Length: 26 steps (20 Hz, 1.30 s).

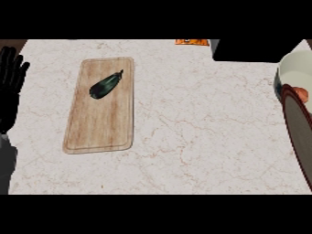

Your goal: Pick the sweet potato from the placemat and place it in the bowl

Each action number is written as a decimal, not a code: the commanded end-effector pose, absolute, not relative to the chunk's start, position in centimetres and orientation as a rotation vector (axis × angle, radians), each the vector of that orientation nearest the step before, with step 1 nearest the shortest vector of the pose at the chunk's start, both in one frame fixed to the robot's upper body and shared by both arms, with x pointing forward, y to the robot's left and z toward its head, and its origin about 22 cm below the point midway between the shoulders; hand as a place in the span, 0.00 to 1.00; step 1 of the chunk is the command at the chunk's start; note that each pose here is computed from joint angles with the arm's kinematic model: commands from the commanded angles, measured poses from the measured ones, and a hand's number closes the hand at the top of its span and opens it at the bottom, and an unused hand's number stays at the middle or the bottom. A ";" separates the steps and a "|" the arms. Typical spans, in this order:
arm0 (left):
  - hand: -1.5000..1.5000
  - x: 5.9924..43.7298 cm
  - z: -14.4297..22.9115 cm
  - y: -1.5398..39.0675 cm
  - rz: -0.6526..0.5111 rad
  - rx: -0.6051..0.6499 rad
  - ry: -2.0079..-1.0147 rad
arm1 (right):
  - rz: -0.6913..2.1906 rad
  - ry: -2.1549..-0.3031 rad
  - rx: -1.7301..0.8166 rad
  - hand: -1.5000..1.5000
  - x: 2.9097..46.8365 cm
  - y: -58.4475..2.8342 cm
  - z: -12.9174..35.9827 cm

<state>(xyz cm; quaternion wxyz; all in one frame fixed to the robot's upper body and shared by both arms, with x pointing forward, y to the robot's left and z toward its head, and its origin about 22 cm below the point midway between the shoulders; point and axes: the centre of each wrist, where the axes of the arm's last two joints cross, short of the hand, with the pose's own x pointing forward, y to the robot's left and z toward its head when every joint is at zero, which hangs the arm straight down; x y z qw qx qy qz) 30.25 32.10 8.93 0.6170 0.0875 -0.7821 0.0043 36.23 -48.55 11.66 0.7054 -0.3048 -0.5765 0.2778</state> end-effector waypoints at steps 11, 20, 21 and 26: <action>0.50 30.5 9.1 32.2 0.010 0.198 -1.808 | 0.033 -1.619 -0.749 0.00 33.0 -52.7 12.3; 0.50 31.0 9.3 31.5 0.025 0.206 -1.813 | -0.161 -1.612 -0.710 0.00 24.9 -59.5 13.6; 0.50 30.3 9.3 32.6 0.012 0.194 -1.806 | -0.169 -1.602 -0.714 0.00 24.5 -59.7 13.2; 0.50 30.0 8.9 32.5 0.022 0.223 -1.800 | -0.186 -1.646 -0.692 0.00 21.3 -61.7 14.0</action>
